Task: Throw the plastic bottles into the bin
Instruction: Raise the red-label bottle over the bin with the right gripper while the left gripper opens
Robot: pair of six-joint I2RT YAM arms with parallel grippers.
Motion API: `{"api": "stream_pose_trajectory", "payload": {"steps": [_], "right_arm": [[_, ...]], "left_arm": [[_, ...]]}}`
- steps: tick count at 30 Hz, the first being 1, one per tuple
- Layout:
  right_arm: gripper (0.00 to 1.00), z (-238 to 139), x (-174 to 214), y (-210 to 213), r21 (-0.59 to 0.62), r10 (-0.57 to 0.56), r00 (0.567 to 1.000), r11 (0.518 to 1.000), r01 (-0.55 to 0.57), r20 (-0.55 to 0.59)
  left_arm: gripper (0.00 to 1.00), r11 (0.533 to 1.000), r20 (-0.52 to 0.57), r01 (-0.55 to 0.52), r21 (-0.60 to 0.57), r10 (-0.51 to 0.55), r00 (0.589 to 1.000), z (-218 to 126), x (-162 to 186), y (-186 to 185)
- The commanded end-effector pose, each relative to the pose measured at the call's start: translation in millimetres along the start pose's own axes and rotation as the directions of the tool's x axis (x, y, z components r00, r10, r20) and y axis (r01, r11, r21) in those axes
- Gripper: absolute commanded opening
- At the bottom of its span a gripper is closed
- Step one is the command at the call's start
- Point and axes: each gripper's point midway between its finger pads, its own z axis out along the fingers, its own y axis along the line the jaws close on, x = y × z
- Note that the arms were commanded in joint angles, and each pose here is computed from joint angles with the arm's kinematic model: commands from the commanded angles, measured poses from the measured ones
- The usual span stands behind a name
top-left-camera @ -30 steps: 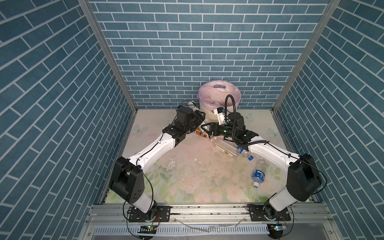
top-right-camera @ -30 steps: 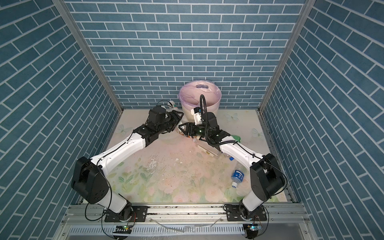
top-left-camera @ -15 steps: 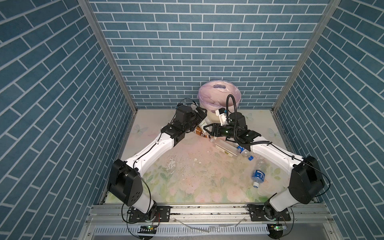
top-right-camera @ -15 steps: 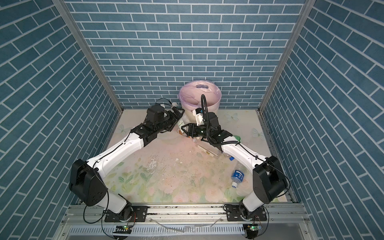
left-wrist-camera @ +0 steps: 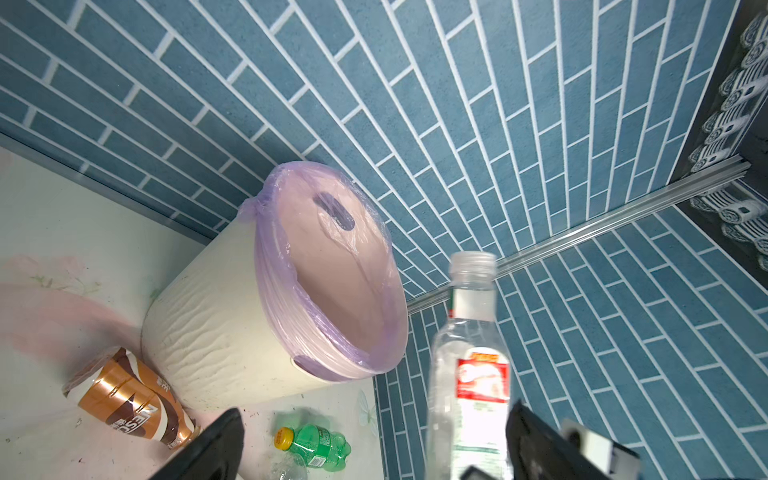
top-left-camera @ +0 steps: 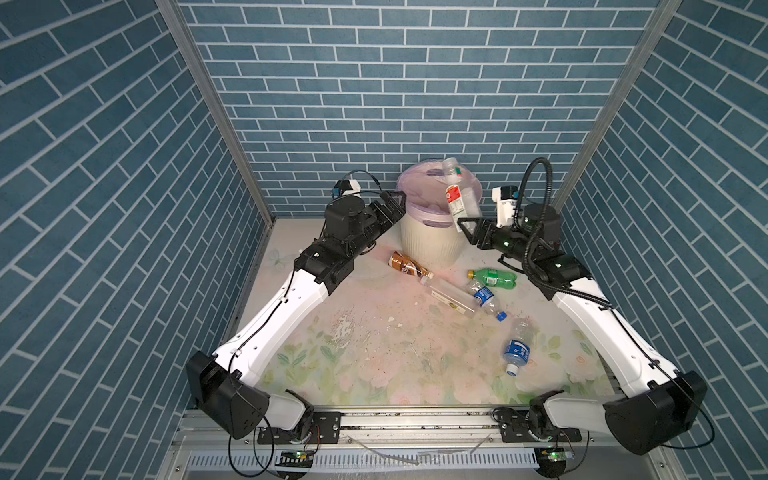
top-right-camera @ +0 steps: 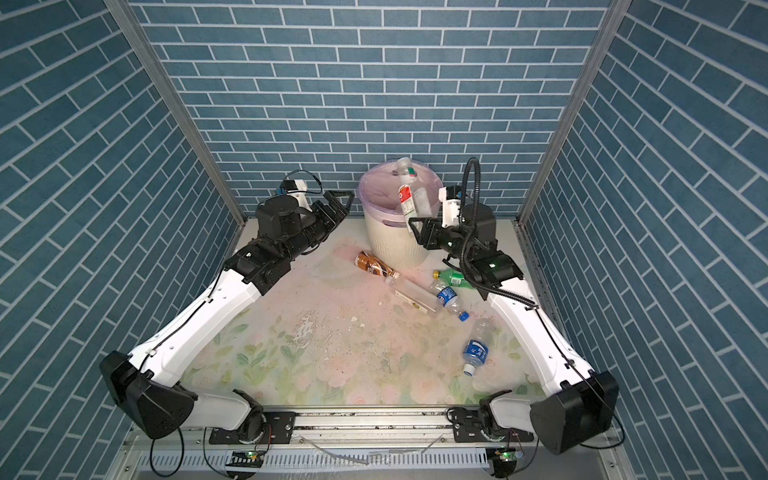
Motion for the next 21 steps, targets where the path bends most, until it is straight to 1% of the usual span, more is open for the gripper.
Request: {"api": "stream_pose_trajectory", "payload": {"steps": [1, 3, 6, 9, 11, 14, 15, 17, 18, 20, 21], "right_arm": [[0.38, -39, -69, -6, 0.11, -0.107, 0.979, 0.99, 0.089, 0.172], [0.38, -53, -98, -17, 0.181, -0.127, 0.964, 0.98, 0.085, 0.233], [0.38, -68, -134, -30, 0.25, -0.142, 0.944, 0.966, 0.066, 0.299], [0.38, -69, -156, -35, 0.282, -0.156, 0.926, 0.958, 0.057, 0.343], [0.38, -51, -158, -39, 0.254, -0.12, 0.932, 0.967, 0.032, 0.341], [0.42, -4, -139, -47, 0.163, -0.005, 0.963, 0.986, -0.04, 0.269], [0.45, 13, -127, -48, 0.145, 0.019, 0.972, 0.988, -0.054, 0.232], [0.55, 43, -103, -41, 0.108, 0.024, 0.988, 0.993, -0.041, 0.153], [0.65, 57, -89, -36, 0.096, 0.019, 0.994, 0.995, -0.029, 0.106], [0.9, 72, -74, -29, 0.08, 0.013, 0.998, 0.997, -0.018, 0.058], [0.96, 74, -74, -24, 0.068, 0.008, 0.999, 0.998, -0.011, 0.054]], "left_arm": [[0.99, 0.999, -0.03, -0.025, -0.025, 0.024, 0.999, 6, 7, 6], [0.99, 0.999, -0.038, -0.025, -0.027, 0.024, 0.999, 8, 10, 8], [0.99, 0.999, -0.04, -0.025, -0.027, 0.024, 0.999, 7, 10, 8], [0.99, 0.999, -0.039, -0.031, -0.032, 0.03, 0.999, 6, 10, 10], [0.99, 0.999, -0.042, -0.033, -0.035, 0.032, 0.999, 7, 11, 12], [0.99, 0.998, -0.054, -0.042, -0.042, 0.04, 0.998, 8, 13, 13], [0.99, 0.998, -0.056, -0.046, -0.043, 0.043, 0.997, 8, 13, 14], [0.99, 0.997, -0.057, -0.056, -0.052, 0.053, 0.997, 6, 12, 16], [0.99, 0.997, -0.055, -0.059, -0.058, 0.056, 0.997, 5, 11, 18], [0.99, 0.996, -0.054, -0.058, -0.067, 0.054, 0.997, 5, 10, 22], [0.99, 0.996, -0.053, -0.057, -0.07, 0.054, 0.997, 5, 10, 24]]}}
